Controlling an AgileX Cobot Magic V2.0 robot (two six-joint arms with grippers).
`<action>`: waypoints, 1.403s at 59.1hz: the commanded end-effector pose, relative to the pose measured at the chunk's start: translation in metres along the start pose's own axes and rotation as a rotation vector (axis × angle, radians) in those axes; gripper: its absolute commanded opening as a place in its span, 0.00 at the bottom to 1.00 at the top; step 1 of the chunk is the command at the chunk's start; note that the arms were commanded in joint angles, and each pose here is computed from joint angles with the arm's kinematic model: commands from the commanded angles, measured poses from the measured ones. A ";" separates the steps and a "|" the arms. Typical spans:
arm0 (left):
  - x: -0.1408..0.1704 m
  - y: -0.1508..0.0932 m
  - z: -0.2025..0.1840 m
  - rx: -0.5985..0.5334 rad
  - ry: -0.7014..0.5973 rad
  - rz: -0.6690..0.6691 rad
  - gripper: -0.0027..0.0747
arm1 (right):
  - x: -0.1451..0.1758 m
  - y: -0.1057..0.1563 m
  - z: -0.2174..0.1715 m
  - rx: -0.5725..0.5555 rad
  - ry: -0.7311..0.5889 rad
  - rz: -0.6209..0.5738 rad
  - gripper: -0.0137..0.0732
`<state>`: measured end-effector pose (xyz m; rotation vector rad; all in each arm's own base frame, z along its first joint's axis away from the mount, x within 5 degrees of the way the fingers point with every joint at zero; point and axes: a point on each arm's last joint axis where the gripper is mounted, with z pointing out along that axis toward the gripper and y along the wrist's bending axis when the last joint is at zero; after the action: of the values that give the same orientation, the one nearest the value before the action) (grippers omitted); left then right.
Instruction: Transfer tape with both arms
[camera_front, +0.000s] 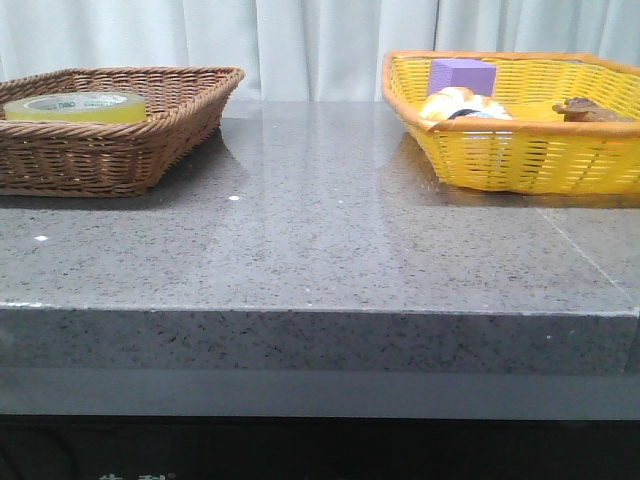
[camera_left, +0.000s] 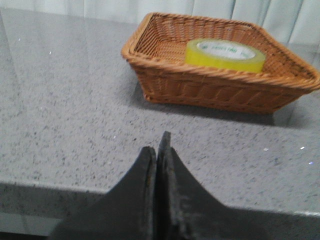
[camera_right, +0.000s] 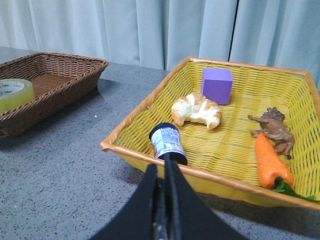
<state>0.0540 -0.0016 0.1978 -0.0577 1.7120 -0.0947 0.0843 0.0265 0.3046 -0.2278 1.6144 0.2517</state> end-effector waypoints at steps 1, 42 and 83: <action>-0.006 -0.001 0.000 0.014 -0.144 -0.007 0.01 | -0.016 -0.001 -0.002 0.011 -0.109 -0.013 0.13; 0.008 0.001 0.004 0.010 -0.105 -0.008 0.01 | -0.016 -0.001 -0.002 0.011 -0.109 -0.013 0.13; 0.008 0.001 0.004 0.010 -0.105 -0.008 0.01 | -0.016 -0.001 -0.002 0.011 -0.109 -0.013 0.13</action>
<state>0.0559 -0.0017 0.1942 -0.0557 1.6669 -0.0970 0.0843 0.0265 0.3046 -0.2278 1.6144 0.2517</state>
